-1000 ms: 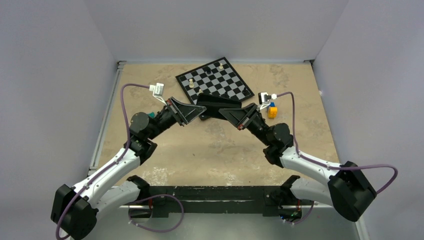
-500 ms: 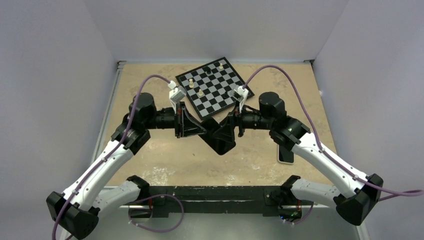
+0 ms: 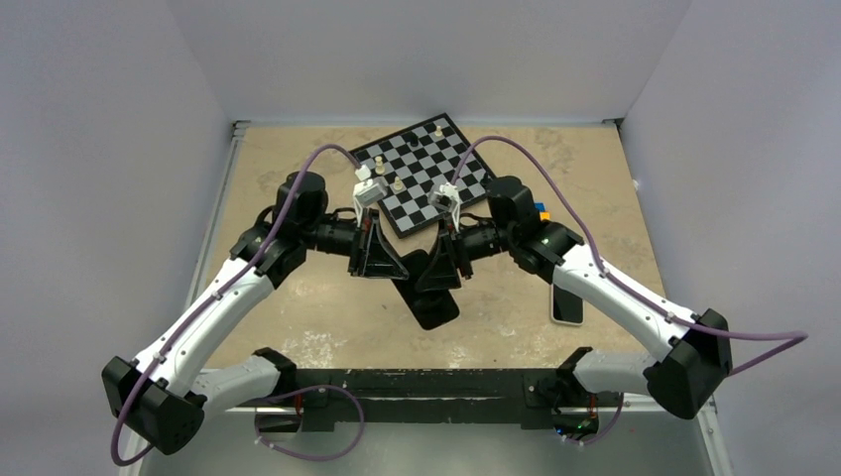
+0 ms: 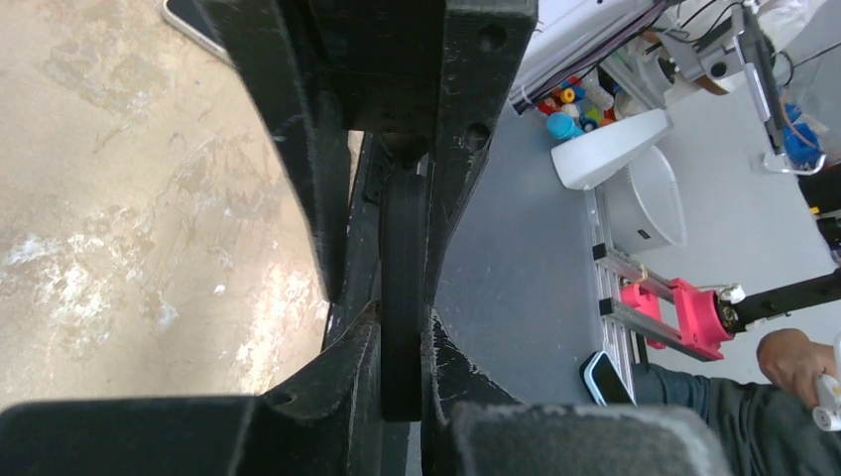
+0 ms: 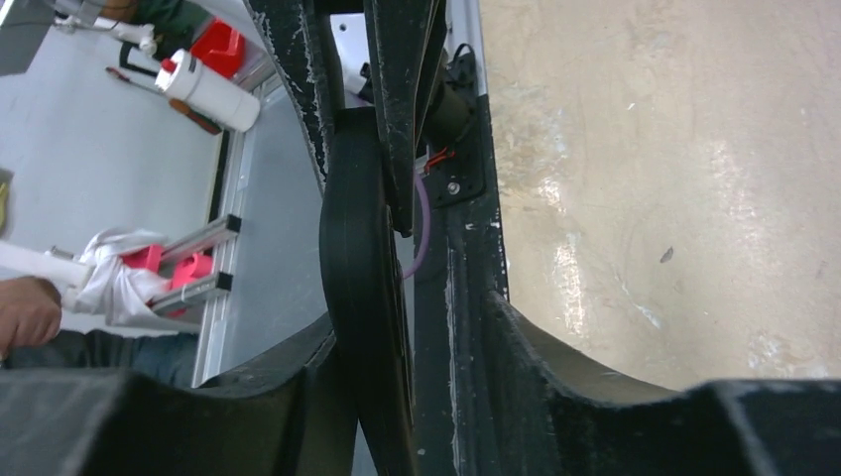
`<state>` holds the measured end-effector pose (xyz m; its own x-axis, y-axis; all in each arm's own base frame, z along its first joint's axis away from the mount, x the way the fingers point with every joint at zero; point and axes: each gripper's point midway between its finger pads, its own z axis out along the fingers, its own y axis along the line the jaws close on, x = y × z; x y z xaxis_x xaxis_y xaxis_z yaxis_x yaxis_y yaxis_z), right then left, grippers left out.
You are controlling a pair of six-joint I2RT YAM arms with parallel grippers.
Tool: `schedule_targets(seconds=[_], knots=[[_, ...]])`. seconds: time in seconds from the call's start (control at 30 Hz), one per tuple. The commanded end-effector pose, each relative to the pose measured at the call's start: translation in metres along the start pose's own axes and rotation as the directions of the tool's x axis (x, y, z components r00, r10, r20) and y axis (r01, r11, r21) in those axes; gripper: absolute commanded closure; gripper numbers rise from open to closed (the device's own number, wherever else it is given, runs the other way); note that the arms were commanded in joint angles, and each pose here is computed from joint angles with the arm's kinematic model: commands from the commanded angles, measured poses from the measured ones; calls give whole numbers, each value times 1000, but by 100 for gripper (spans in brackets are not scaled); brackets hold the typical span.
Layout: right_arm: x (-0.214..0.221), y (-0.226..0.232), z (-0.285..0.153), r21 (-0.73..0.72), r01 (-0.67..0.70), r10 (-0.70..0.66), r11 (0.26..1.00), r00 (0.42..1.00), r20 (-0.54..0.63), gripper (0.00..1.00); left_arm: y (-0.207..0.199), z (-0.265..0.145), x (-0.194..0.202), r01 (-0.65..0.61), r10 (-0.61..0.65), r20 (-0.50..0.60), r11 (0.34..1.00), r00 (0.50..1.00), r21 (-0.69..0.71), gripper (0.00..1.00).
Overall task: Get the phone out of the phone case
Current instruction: Adjust the phone.
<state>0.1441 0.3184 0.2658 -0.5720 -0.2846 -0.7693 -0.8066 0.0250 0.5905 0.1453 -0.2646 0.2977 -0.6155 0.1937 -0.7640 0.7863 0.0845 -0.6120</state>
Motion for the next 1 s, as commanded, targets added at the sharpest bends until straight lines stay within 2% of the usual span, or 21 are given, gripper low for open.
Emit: schedule_targets(seconds=[0.0, 0.03, 0.07, 0.1, 0.13, 0.23, 0.27, 0.3, 0.37, 0.43, 0.53, 0.63, 0.73, 0.8, 0.83, 0.87, 0.97], knots=[[-13, 21, 7, -131, 61, -62, 990, 998, 3, 72, -20, -5, -18, -75, 74, 3, 996, 997, 57, 100], [-14, 21, 9, -131, 61, -61, 990, 998, 5, 90, -18, -4, -21, -71, 70, 9, 997, 997, 37, 100], [-17, 19, 9, -110, 57, -54, 992, 998, 23, 100, -14, -5, -23, -67, 67, 18, 998, 998, 4, 100], [-24, 16, 8, -73, 45, -40, 996, 997, 66, 100, -5, -7, -28, -54, 57, 43, 996, 997, -70, 98], [-33, 15, 7, -44, 30, -24, 999, 992, 124, 100, 3, -10, -31, -37, 49, 80, 989, 996, -141, 74], [-56, 13, -7, -2, -33, 32, 999, 950, 311, 100, 13, -19, -35, 6, 54, 240, 971, 969, -240, 15], [-62, 10, -14, 6, -65, 58, 998, 929, 366, 100, 14, -22, -36, 18, 59, 298, 968, 953, -250, 7], [-71, 14, -22, -5, -67, 63, 998, 900, 431, 100, 16, -24, -31, 48, 44, 349, 967, 936, -251, 3], [-81, 22, -33, -55, -62, 81, 997, 847, 525, 100, 17, -25, -28, 79, 21, 445, 976, 895, -204, 1], [-86, 28, -40, -94, -57, 101, 994, 812, 575, 100, 17, -19, -19, 108, -35, 465, 985, 885, -131, 5], [-99, 31, -46, -102, -60, 111, 993, 771, 627, 100, 19, -9, -10, 145, -106, 436, 988, 894, -57, 14], [-107, 39, -47, -164, -39, 138, 986, 743, 654, 100, 18, -2, -12, 164, -154, 430, 986, 890, 14, 36], [-112, 38, -49, -195, -56, 176, 979, 711, 680, 100, 14, 3, -19, 177, -197, 426, 980, 883, 85, 50], [-113, 34, -48, -173, -65, 168, 983, 705, 689, 100, 9, 4, -24, 160, -198, 424, 979, 884, 123, 65], [-113, 32, -47, -155, -65, 155, 986, 713, 683, 100, 9, 5, -24, 162, -202, 418, 978, 886, 131, 86], [-110, 32, -45, -132, -51, 128, 990, 731, 670, 100, 10, 6, -22, 166, -207, 409, 977, 889, 134, 100], [-107, 23, -47, -68, -60, 90, 996, 766, 636, 79, 8, 8, -14, 157, -200, 376, 977, 905, 142, 100]])
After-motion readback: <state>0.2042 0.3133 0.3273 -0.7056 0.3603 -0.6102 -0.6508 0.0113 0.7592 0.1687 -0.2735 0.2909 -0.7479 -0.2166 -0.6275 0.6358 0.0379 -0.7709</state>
